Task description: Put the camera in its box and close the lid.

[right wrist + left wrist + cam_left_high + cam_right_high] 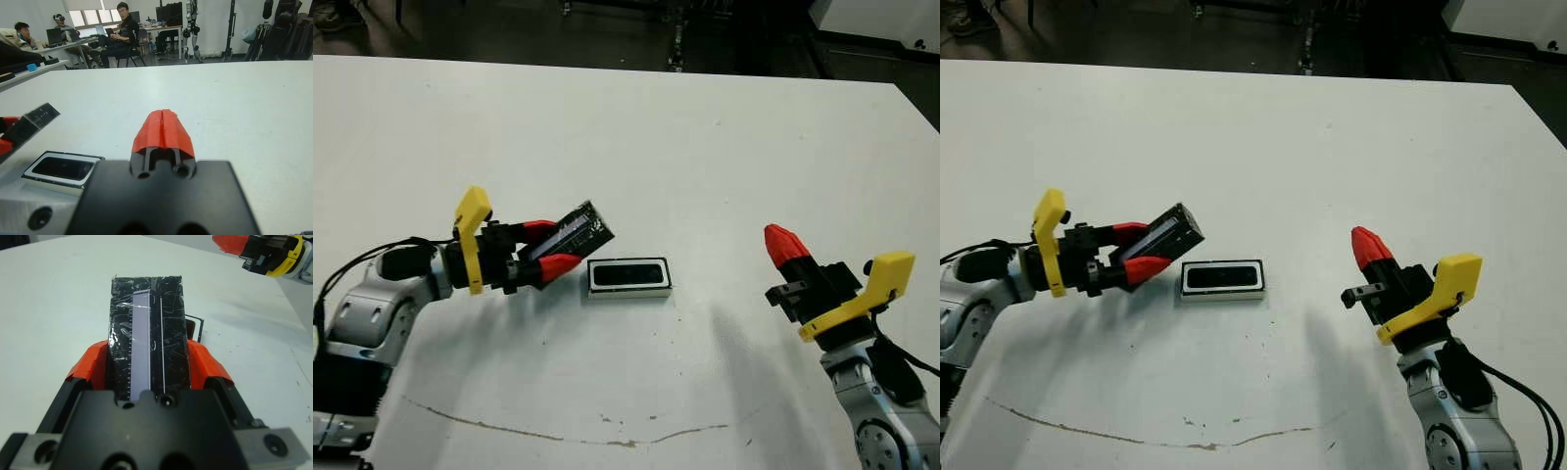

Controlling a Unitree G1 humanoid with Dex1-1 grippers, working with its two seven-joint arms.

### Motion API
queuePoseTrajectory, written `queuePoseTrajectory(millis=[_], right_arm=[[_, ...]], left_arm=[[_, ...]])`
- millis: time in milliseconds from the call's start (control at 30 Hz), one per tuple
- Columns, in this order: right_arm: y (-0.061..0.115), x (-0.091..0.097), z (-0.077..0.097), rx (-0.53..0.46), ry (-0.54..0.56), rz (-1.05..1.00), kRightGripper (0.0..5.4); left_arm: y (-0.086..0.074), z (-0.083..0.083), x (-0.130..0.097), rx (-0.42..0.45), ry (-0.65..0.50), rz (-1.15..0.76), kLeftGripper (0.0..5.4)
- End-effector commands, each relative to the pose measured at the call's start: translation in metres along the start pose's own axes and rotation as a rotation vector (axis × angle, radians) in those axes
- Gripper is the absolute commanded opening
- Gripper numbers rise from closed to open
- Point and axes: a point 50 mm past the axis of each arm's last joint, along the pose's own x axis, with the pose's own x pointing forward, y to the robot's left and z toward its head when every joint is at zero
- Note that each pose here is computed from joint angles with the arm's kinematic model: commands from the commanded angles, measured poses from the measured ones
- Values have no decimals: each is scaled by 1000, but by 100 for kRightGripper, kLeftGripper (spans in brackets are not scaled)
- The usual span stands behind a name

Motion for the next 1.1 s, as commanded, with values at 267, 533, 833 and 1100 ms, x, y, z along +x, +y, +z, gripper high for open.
queuePoseTrajectory(millis=[267, 533, 833, 1100], right_arm=[[-2, -1, -1, -10, 22, -1, 0], [-2, -2, -2, -6, 24, -5, 0], [-2, -2, -3, -1, 32, -7, 0], [-3, -3, -4, -2, 33, -12, 0]], left_arm=[[-3, -6, 15, 33, 77, -43, 317], [-8, -10, 24, 33, 104, -79, 317], [-13, -11, 36, -3, 93, -150, 317], [-16, -10, 40, -26, 103, -154, 317]])
